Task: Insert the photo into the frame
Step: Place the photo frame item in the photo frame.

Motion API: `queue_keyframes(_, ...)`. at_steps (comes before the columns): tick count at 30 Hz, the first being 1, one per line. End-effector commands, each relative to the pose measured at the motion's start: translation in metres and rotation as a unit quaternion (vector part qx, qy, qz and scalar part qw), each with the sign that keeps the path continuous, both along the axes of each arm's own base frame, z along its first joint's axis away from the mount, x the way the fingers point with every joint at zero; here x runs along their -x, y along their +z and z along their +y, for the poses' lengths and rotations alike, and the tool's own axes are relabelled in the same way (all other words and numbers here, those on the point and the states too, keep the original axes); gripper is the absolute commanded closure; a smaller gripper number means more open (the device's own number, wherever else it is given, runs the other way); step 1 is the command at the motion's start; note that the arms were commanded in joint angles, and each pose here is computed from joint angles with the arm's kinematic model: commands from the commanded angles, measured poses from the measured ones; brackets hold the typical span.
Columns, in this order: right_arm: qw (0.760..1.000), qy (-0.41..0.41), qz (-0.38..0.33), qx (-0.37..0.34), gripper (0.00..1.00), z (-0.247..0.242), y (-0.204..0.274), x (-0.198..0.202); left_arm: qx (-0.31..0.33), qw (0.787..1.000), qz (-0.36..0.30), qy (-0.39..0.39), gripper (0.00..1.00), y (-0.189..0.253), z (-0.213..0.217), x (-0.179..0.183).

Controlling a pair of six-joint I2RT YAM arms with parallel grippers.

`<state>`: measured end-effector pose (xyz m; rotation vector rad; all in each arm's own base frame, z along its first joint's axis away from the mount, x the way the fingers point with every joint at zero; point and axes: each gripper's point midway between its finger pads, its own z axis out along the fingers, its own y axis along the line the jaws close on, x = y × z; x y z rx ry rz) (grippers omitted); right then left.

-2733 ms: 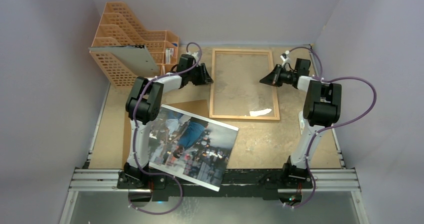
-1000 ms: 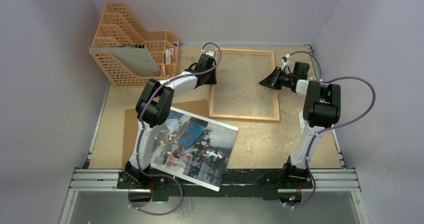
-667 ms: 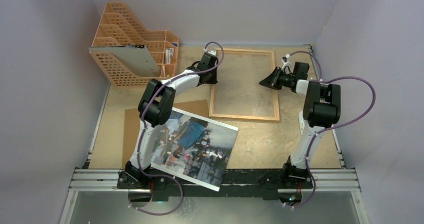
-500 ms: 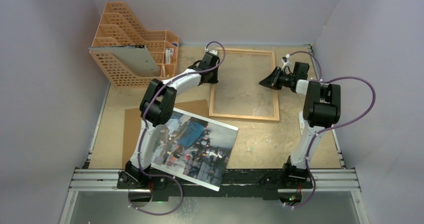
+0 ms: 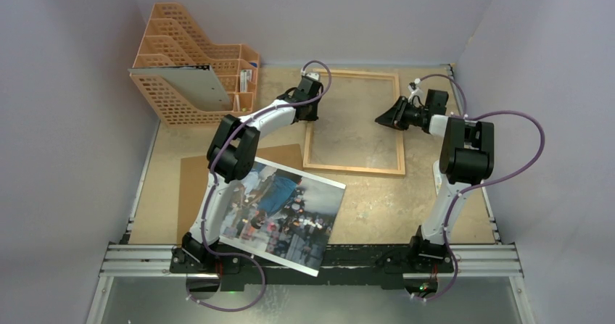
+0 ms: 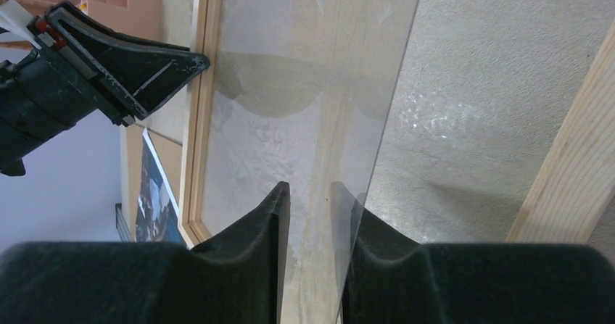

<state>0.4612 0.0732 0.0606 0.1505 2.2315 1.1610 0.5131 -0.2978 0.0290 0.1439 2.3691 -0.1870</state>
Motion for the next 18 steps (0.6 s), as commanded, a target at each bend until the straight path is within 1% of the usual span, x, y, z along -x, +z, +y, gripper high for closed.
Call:
queue_keyframes(1, 1.000, 0.008, -0.019, -0.002, 0.67, 0.007, 0.037, -0.002, -0.085, 0.992, 0.096, -0.004, 0.82, -0.077, 0.032, 0.036)
queue_keyframes(4, 1.000, -0.006, -0.019, 0.007, 0.61, 0.003, 0.046, -0.004, -0.086, 0.991, 0.098, -0.005, 0.83, -0.078, 0.033, 0.037)
queue_keyframes(7, 0.999, -0.030, -0.016, 0.021, 0.59, -0.004, 0.055, -0.007, -0.086, 0.991, 0.100, -0.006, 0.83, -0.080, 0.033, 0.038)
queue_keyframes(11, 0.993, -0.095, 0.004, 0.069, 0.57, -0.027, 0.054, -0.013, -0.085, 0.991, 0.104, -0.008, 0.83, -0.082, 0.033, 0.039)
queue_keyframes(14, 0.980, -0.155, 0.027, 0.120, 0.55, -0.050, 0.050, -0.011, -0.080, 0.992, 0.102, -0.009, 0.83, -0.079, 0.032, 0.039)
queue_keyframes(18, 0.958, -0.224, 0.028, 0.177, 0.54, -0.078, 0.055, -0.008, -0.061, 0.993, 0.099, -0.015, 0.81, -0.074, 0.029, 0.038)
